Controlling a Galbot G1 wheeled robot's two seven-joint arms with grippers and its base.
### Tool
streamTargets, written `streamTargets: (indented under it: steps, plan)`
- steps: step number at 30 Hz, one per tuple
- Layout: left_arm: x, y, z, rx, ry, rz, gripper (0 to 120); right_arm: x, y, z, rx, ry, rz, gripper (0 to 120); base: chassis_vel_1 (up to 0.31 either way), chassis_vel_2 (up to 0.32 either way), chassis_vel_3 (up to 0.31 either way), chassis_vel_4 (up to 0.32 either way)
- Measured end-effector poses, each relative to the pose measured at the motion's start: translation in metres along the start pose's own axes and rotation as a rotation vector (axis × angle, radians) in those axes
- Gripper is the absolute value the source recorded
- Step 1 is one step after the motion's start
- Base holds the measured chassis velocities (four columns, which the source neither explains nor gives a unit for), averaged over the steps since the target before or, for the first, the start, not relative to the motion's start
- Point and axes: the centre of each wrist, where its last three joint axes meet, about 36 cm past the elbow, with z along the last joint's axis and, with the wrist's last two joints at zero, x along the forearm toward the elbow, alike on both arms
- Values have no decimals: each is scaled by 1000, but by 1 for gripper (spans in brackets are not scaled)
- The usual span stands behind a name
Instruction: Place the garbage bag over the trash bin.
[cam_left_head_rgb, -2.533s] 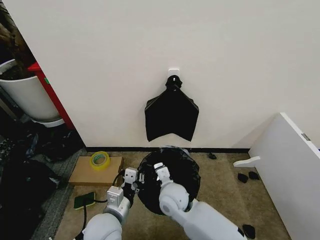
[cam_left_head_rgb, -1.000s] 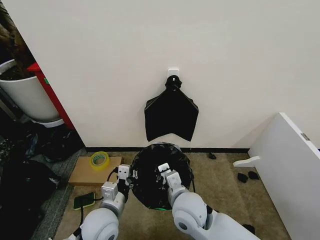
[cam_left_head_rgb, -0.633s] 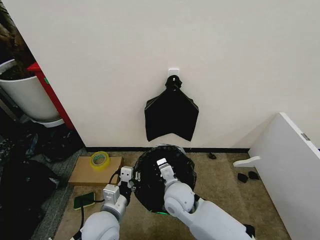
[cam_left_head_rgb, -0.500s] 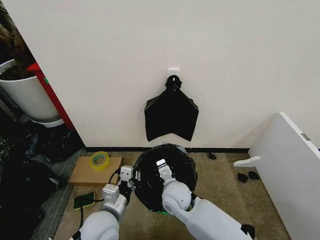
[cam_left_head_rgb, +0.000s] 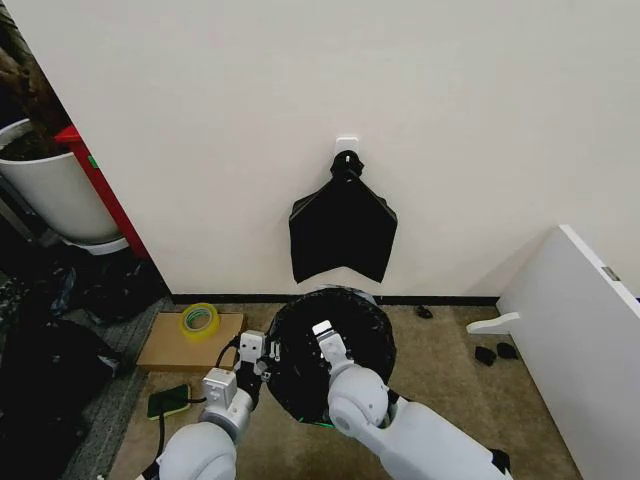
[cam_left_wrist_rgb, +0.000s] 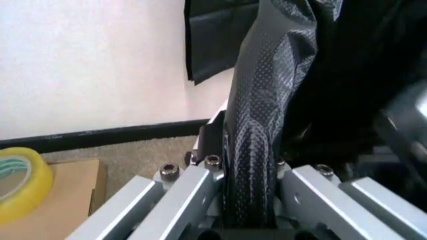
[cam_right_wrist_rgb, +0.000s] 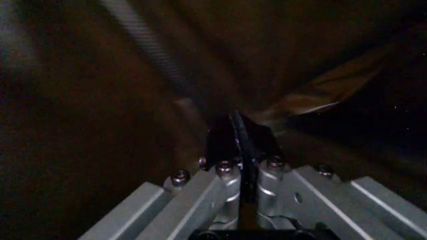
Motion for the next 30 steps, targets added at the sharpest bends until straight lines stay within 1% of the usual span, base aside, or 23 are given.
streamTargets:
  steps: [3,6,8,11,14,16,17,23,26,27,28,30]
  plan:
    - [1,-1,0,3,-1,3,0,0,4,3,4,9,-18,0,0,0,0,0]
    - [3,-3,-1,6,-1,11,0,-11,7,2,1,22,-12,0,0,0,0,0]
    - [4,-4,0,4,0,15,0,-30,2,7,53,19,58,0,0,0,0,0]
    - [4,-3,-1,1,-3,13,0,-35,-5,12,63,38,87,0,0,0,0,0]
    - [3,-2,-1,0,-6,11,0,-30,0,19,72,56,80,0,0,0,0,0]
    - [3,-2,-2,-1,-7,11,0,-26,10,25,79,67,63,0,0,0,0,0]
    - [3,-2,-2,0,-7,12,0,-25,16,24,68,71,45,0,0,0,0,0]
    - [4,-2,-1,-3,-5,17,0,-31,22,12,46,64,17,0,0,0,0,0]
    - [5,-3,-1,-4,-3,19,0,-42,15,2,44,45,38,0,0,0,0,0]
    - [6,-4,-2,-2,-6,24,0,-49,5,-2,42,49,65,0,0,0,0,0]
    - [7,-4,-2,-2,-7,26,0,-51,-1,3,47,63,81,0,0,0,0,0]
    - [7,-4,-2,-3,-7,27,0,-51,-3,6,49,73,80,0,0,0,0,0]
